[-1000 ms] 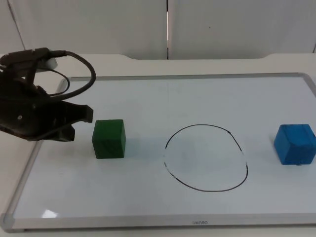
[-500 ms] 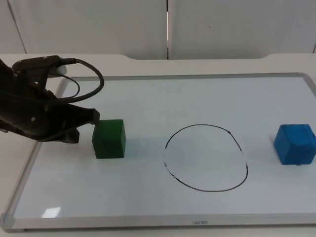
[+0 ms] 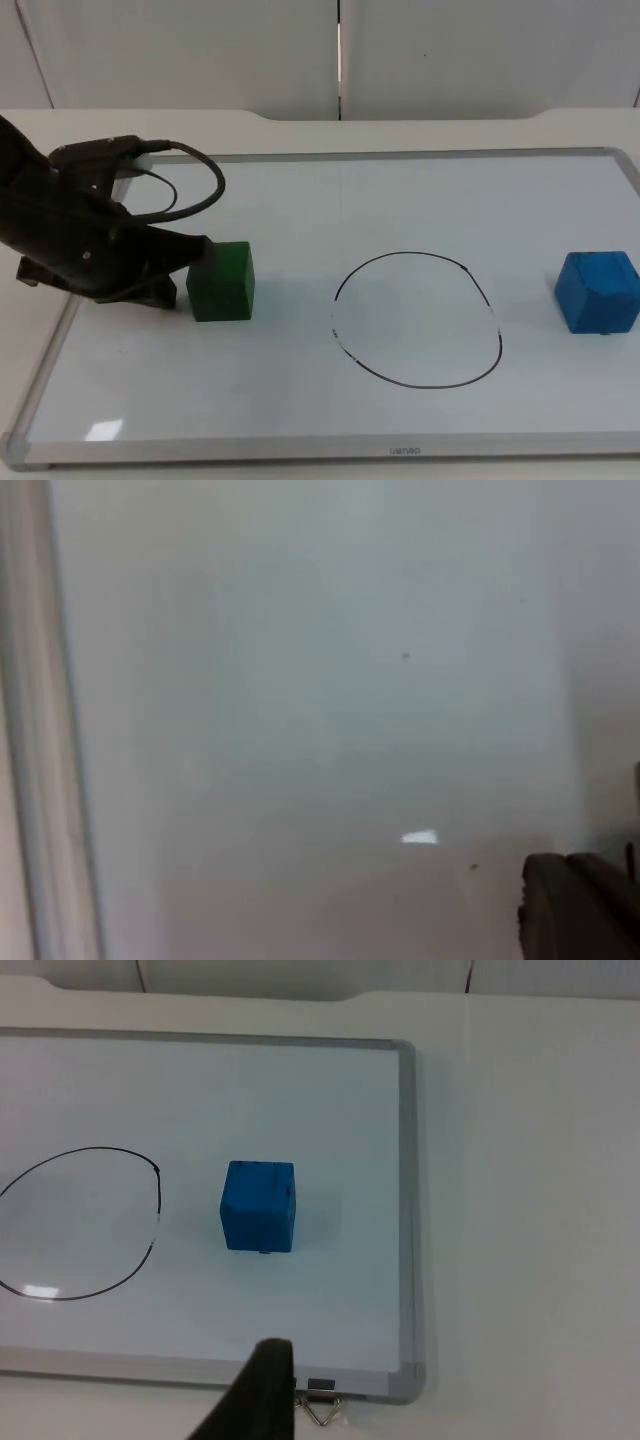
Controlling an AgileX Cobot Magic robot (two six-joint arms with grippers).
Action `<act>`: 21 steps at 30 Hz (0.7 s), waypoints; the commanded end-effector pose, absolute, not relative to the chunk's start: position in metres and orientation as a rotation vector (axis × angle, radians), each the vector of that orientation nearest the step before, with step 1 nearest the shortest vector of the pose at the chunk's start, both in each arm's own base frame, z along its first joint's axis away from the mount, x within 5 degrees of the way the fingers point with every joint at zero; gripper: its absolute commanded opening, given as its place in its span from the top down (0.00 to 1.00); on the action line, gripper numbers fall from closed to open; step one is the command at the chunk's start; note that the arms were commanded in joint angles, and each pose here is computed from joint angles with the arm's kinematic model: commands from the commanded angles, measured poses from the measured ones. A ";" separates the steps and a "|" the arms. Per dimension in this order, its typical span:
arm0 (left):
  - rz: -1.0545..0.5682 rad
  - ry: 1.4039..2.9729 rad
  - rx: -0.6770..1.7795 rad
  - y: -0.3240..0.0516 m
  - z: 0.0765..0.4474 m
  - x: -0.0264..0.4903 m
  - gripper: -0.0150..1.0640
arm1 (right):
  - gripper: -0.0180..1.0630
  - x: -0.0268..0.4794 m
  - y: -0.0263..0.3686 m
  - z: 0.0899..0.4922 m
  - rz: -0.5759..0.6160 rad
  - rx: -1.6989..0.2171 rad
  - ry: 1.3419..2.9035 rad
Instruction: Push the two cubes into the marked area.
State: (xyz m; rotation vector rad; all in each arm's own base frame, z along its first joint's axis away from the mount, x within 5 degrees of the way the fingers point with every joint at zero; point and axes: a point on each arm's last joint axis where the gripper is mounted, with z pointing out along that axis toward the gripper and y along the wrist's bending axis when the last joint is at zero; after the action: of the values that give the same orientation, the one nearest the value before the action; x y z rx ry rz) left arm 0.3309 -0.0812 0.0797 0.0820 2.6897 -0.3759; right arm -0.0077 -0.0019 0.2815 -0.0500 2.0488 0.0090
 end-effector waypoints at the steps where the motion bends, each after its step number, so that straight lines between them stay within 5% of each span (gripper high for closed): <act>1: -0.398 2.691 0.095 -0.088 0.079 0.331 0.99 | 0.01 -0.007 -0.002 0.280 -0.007 -0.057 2.046; 21: -0.395 2.663 0.151 -0.114 0.083 0.329 0.99 | 0.01 -0.007 -0.002 0.280 -0.007 -0.057 2.046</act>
State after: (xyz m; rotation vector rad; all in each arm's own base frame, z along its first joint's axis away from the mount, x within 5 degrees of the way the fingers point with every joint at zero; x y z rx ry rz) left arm 0.3281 -0.1114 0.0824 0.1686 2.6675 -0.3866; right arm -0.0077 -0.0019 0.2815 -0.0500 2.0488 0.0090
